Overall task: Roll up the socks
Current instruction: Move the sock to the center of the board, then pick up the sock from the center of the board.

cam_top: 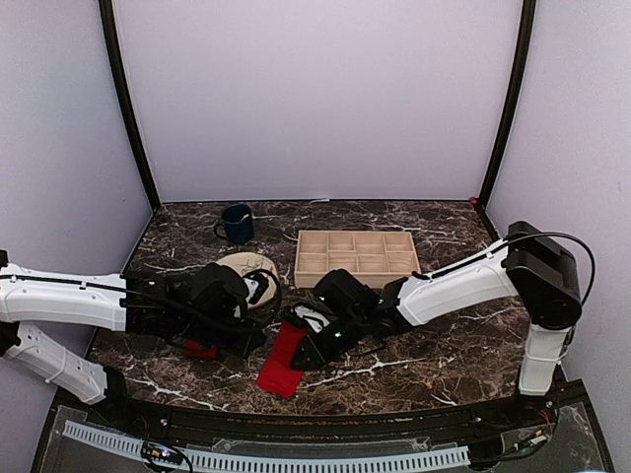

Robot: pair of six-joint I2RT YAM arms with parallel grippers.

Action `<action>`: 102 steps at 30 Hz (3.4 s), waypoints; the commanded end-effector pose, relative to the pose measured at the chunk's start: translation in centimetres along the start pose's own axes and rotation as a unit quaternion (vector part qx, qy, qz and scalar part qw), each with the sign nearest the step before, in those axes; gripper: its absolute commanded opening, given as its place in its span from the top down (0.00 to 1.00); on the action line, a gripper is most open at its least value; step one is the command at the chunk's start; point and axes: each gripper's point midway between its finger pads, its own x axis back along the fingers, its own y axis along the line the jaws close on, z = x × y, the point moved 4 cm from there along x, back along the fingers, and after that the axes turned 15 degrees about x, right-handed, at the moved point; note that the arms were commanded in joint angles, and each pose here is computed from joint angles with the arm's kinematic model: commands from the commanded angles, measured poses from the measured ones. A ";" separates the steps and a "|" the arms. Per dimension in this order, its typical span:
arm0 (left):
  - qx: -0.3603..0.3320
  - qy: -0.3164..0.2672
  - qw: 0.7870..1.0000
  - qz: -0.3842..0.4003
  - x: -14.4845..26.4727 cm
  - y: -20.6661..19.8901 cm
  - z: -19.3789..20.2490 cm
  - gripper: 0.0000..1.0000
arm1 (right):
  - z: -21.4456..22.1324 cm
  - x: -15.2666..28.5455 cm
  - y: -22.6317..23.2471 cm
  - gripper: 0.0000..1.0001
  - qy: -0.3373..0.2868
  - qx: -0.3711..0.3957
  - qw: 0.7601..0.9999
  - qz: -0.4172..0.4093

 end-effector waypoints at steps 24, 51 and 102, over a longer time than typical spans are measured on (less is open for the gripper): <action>0.198 -0.112 0.974 -0.022 5.2 6.0 0.5 0.15 | 4.1 -2.3 5.0 0.59 0.048 0.366 0.905 0.211; 0.209 -0.122 0.970 -0.032 5.0 6.6 0.5 0.31 | 5.1 -5.5 5.4 0.80 0.134 0.419 0.881 0.173; -0.043 0.036 0.994 0.089 -1.2 -0.9 2.4 0.43 | 2.0 0.9 -0.6 1.00 0.041 -0.015 0.976 -0.214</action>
